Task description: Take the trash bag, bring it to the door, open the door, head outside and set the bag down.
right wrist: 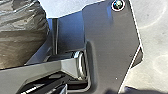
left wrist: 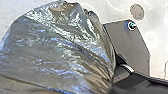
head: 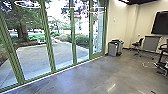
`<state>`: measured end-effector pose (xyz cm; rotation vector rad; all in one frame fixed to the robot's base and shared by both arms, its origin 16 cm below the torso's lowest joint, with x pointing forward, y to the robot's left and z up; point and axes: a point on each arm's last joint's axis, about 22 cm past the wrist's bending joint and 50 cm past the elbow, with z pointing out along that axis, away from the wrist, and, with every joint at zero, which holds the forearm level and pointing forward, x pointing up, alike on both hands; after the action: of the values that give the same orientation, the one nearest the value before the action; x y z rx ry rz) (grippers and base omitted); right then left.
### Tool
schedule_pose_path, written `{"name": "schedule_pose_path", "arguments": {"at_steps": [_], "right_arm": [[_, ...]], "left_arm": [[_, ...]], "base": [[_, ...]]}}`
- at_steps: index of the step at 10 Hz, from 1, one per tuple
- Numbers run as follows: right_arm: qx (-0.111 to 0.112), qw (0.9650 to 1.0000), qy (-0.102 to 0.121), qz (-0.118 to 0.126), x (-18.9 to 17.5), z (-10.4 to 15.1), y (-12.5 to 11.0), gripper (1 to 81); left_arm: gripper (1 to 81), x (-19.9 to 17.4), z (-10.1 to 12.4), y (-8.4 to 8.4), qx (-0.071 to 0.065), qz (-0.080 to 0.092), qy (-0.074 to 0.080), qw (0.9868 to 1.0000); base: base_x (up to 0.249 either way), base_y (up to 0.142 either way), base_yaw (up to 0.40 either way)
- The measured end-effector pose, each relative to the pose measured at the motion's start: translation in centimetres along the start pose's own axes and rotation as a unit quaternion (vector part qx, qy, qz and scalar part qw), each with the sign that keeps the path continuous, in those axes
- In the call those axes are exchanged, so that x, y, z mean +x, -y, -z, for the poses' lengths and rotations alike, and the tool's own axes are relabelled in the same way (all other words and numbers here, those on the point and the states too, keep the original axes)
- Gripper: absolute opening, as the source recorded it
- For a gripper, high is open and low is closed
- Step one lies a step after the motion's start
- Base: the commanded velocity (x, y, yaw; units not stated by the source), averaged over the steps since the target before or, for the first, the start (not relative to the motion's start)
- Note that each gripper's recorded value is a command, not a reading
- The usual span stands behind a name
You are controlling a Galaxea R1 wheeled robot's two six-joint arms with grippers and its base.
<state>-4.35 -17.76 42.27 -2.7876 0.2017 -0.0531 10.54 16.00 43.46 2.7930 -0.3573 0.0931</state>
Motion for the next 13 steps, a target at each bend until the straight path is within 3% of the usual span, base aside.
{"name": "schedule_pose_path", "arguments": {"at_steps": [10,13], "right_arm": [[0.0,1.0,0.002,-0.001,-0.53,-0.03,-0.04,81.1],[0.002,1.0,0.003,-0.001,-0.66,-0.15,0.4,81.1]], "left_arm": [[1.0,0.08,0.02,0.05,0.0,0.0,0.0,1.0],[1.0,-0.24,0.08,0.32,0.002,0.0,0.002,1.0]], "base": [[0.165,0.0,0.0],[0.165,-0.067,0.0]]}}
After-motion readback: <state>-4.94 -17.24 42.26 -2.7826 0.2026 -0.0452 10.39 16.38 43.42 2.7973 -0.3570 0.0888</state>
